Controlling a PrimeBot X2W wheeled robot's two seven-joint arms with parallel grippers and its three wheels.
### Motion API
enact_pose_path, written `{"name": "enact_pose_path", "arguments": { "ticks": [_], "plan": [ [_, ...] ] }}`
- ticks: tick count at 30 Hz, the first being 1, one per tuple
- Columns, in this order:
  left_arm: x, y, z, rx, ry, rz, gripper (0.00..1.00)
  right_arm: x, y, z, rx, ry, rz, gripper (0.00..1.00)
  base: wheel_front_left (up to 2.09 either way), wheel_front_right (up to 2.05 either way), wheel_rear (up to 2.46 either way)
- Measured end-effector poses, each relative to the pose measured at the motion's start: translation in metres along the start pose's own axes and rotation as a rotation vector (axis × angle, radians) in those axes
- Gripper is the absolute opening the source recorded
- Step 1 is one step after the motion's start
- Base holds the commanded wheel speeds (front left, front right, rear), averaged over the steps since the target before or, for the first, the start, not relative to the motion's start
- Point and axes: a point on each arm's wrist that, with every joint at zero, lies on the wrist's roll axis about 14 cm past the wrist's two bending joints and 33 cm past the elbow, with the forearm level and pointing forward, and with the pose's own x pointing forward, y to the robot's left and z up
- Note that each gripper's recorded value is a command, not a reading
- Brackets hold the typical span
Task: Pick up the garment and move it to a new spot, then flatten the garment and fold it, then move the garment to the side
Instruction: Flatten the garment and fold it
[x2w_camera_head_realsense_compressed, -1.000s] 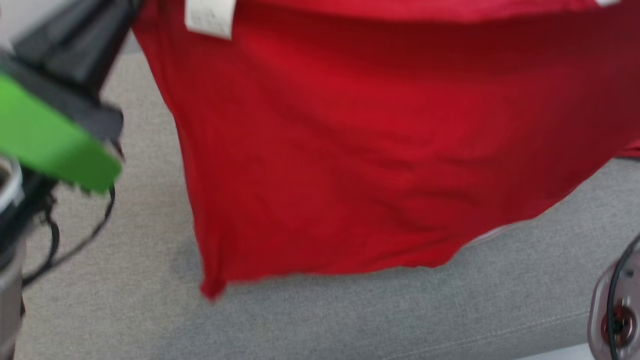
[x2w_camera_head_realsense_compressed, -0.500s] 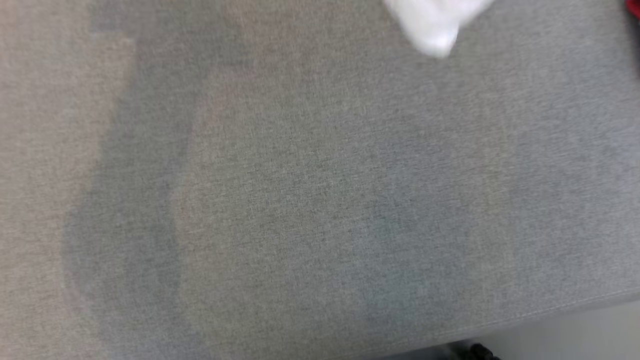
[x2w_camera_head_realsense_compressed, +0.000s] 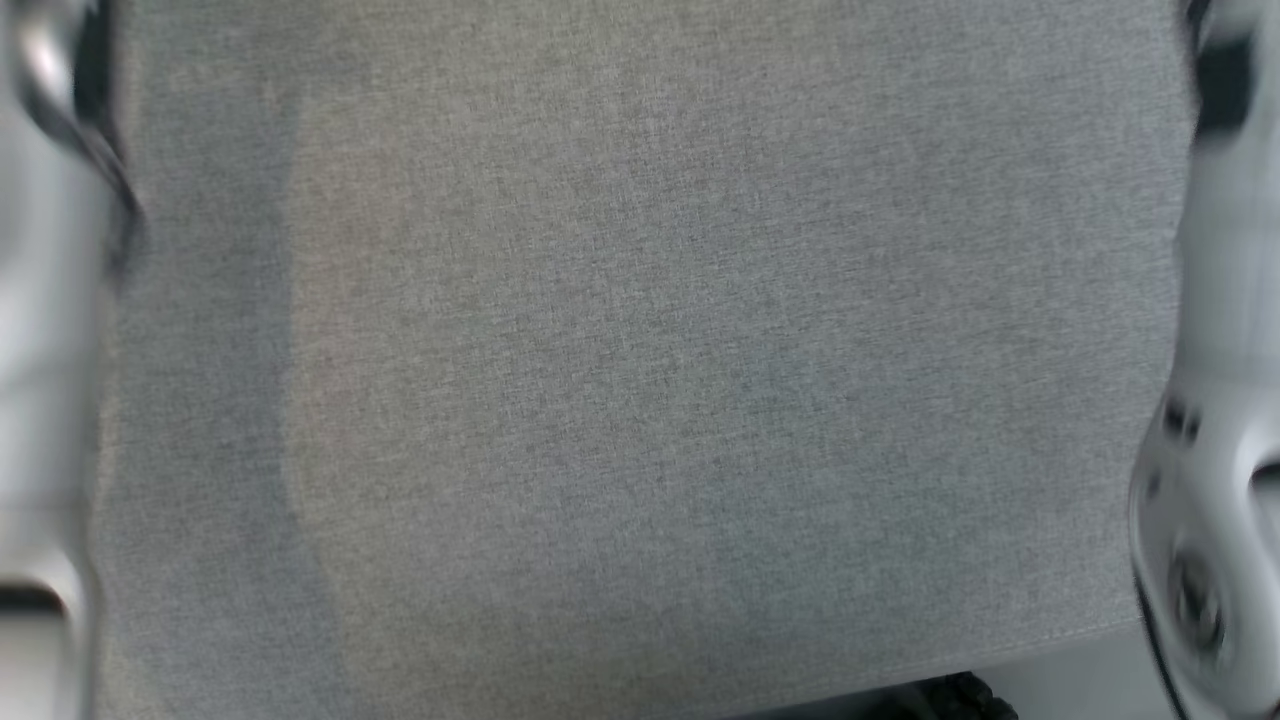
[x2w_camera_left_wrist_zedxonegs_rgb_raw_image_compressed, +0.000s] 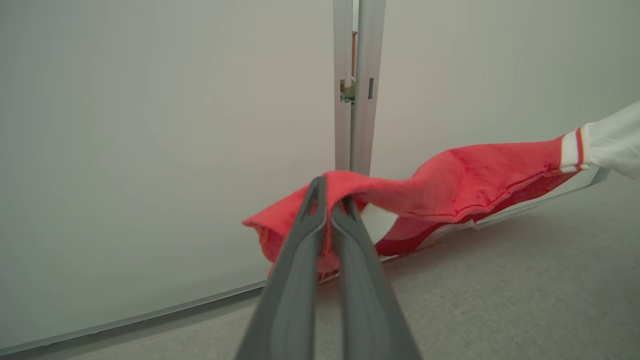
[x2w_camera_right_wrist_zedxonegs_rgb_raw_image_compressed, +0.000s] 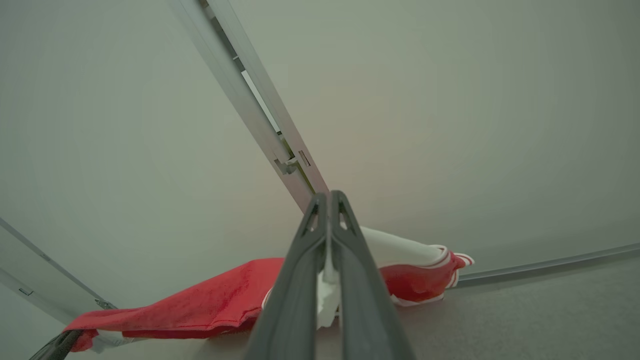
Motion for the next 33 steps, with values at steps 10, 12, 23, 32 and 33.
{"name": "enact_pose_path", "arguments": {
  "ticks": [10,12,23,32,33],
  "plan": [
    [-0.183,-0.075,-0.092,-0.227,0.262,0.016,0.00,-0.223,-0.065,-0.075,0.127,0.242,-0.266,0.00,0.00,0.00,0.00],
    [-0.214,-0.087,-0.092,-0.270,0.293,0.043,0.00,-0.258,-0.066,-0.082,0.149,0.283,-0.311,0.00,0.00,0.00,0.00],
    [-0.318,-0.145,-0.064,-0.517,0.388,0.124,0.00,-0.387,-0.060,-0.105,0.202,0.445,-0.456,0.00,0.00,0.00,0.00],
    [-0.281,-0.142,-0.036,-0.505,0.389,0.009,0.00,-0.317,-0.064,-0.078,0.113,0.372,-0.376,0.00,0.00,0.00,0.00],
    [-0.272,-0.139,-0.033,-0.507,0.387,0.000,0.00,-0.305,-0.065,-0.075,0.091,0.373,-0.366,0.00,0.00,0.00,0.00]
  ]
}}
